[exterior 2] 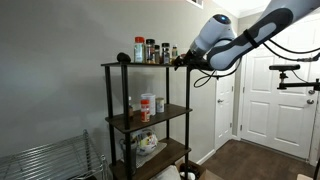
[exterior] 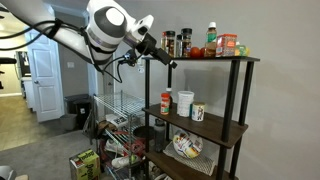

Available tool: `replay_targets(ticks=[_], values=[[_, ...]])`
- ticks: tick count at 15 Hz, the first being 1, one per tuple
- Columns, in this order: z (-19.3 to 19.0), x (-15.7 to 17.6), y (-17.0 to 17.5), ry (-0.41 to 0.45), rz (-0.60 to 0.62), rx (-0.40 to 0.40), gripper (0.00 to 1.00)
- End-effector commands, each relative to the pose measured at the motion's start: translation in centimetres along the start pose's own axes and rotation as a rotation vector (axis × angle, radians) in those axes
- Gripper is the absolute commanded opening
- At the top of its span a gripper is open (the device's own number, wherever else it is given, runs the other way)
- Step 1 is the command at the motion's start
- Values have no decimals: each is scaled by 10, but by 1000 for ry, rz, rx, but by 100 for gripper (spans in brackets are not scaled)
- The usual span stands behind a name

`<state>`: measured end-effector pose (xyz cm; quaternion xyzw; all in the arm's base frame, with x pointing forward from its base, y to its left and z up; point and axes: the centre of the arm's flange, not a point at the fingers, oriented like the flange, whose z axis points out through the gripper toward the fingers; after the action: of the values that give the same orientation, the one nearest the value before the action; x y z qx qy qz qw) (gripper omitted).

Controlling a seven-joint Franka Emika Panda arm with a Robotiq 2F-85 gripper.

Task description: Move the spice jar from the top shelf to the second one

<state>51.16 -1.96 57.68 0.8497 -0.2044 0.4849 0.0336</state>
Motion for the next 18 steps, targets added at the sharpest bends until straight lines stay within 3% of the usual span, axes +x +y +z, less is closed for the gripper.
replay_targets(ticks=[1,9,18], values=[[0,0,0,0,0,0,100],[0,0,0,0,1,0,100],[-12,29,-12,117,65,94,100]])
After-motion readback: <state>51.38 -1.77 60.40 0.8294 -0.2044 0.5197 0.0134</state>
